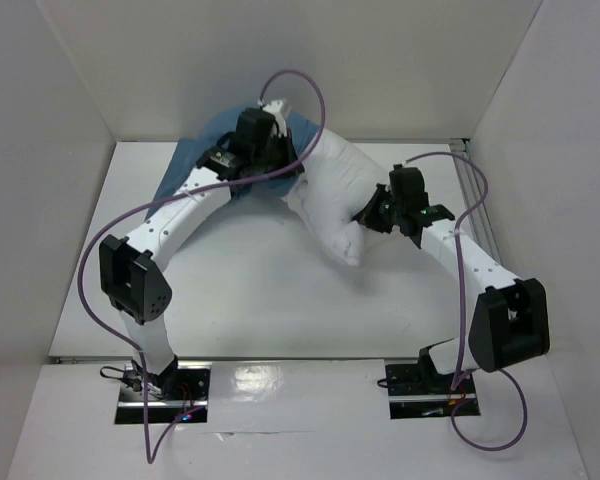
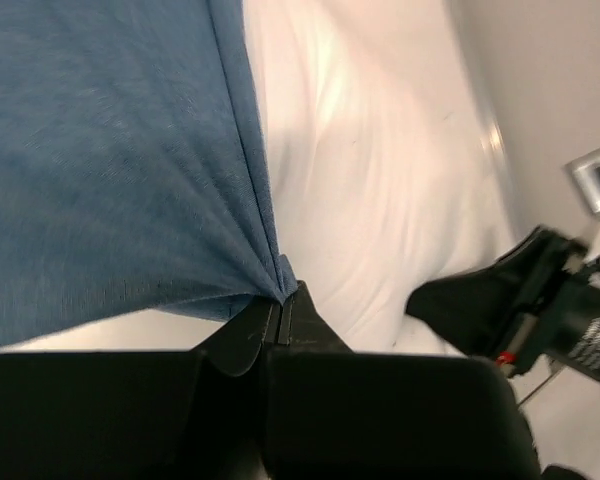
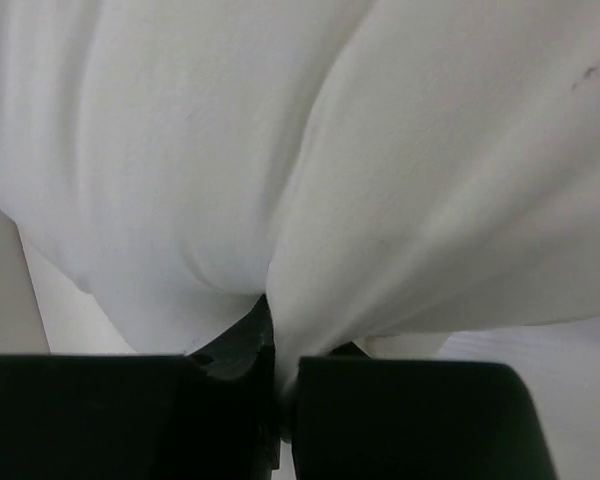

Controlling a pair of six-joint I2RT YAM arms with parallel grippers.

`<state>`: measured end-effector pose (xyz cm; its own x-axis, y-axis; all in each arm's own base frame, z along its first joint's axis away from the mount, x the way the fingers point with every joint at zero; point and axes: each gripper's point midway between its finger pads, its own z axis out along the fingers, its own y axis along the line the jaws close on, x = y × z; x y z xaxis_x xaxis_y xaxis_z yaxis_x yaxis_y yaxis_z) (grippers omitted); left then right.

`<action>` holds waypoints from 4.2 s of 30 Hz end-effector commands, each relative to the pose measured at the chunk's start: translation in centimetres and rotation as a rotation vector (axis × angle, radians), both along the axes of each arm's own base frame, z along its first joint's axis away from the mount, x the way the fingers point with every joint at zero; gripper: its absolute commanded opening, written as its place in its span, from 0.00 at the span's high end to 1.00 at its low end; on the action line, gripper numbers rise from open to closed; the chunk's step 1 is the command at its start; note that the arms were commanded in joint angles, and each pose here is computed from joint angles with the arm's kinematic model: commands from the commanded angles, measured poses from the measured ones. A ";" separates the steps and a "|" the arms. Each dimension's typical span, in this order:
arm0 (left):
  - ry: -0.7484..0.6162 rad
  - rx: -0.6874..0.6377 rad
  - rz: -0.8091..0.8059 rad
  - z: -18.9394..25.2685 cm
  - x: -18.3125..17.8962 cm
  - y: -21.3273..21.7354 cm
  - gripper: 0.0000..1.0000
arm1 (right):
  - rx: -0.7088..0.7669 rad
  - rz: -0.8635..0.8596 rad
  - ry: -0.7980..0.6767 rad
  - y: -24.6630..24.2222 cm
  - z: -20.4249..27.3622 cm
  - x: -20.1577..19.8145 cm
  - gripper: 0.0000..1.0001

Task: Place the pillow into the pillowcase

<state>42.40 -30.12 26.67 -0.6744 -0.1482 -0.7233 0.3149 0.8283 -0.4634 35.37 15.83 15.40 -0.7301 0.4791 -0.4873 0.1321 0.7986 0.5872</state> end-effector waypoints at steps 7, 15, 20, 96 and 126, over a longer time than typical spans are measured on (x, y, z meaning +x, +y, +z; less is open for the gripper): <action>-0.183 -0.266 -0.364 15.9 -10.8 -3.4 1.00 | -0.058 0.169 -0.403 -0.2 15.0 -1.4 1.00; -0.105 -0.269 -0.293 14.6 -21.9 2.2 1.00 | -0.120 0.311 -0.338 -2.5 15.8 -12.7 1.00; -0.086 -0.328 -0.262 16.1 -26.5 5.3 1.00 | -0.094 0.342 -0.275 -3.0 16.2 -17.0 1.00; 0.042 0.494 0.428 -4.0 6.5 21.2 1.00 | 0.076 0.169 -0.133 -2.8 2.0 5.0 0.10; 0.102 -0.258 -0.520 5.6 -8.1 -9.3 0.93 | -0.088 0.131 -0.223 -2.8 5.2 -5.4 1.00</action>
<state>36.02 -36.00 29.69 -0.7938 0.0364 -0.6071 0.5042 0.5977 -0.6234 30.90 14.32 25.79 -0.5766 0.3761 -0.7253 -0.2204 0.7832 0.5814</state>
